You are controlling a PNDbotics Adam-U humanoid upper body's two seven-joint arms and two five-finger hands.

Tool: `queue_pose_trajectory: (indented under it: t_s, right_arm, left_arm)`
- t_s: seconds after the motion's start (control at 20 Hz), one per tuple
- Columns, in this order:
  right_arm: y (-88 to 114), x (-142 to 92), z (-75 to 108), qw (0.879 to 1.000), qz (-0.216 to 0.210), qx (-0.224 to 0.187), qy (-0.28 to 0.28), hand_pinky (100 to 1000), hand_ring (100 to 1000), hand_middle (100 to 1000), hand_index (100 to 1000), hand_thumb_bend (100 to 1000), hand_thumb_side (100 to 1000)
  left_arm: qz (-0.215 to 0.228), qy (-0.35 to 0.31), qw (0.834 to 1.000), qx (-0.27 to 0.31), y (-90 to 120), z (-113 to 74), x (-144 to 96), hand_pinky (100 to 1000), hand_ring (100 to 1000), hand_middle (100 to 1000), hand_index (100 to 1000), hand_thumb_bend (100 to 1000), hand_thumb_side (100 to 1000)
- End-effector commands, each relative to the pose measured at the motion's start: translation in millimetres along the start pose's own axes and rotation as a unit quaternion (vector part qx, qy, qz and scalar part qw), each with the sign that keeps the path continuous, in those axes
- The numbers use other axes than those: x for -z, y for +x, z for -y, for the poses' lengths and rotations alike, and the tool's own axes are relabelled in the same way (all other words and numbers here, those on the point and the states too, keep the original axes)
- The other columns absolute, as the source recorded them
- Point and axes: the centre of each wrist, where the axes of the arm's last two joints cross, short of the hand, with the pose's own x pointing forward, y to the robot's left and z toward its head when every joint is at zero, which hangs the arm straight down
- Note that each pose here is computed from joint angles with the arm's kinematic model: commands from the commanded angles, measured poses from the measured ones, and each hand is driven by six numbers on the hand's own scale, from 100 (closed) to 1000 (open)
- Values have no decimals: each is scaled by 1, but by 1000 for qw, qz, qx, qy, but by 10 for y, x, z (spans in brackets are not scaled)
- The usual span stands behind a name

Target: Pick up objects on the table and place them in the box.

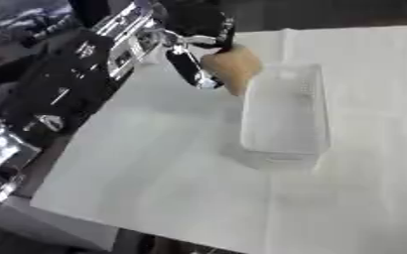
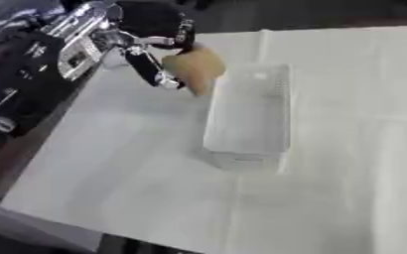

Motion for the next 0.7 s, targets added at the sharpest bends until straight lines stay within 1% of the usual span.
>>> queue_pose_trajectory:
  t_s: [0.05, 0.4, 0.7]
  right_arm:
    - [-1, 73, -48, 1000, 15, 10, 4, 100, 109, 144, 421, 100, 1000]
    - [-21, 90, -88, 1000, 21, 18, 1, 100, 111, 143, 422, 100, 1000]
    - [-39, 115, -124, 999, 30, 26, -2, 100, 113, 142, 422, 100, 1000]
  left_arm:
    - [7, 14, 1000, 9, -14, -137, 15, 100, 100, 100, 287, 100, 436]
    - [29, 24, 999, 3, 21, -109, 143, 100, 100, 100, 290, 100, 450]
    - [37, 36, 999, 1, 11, -51, 165, 100, 100, 100, 296, 100, 473]
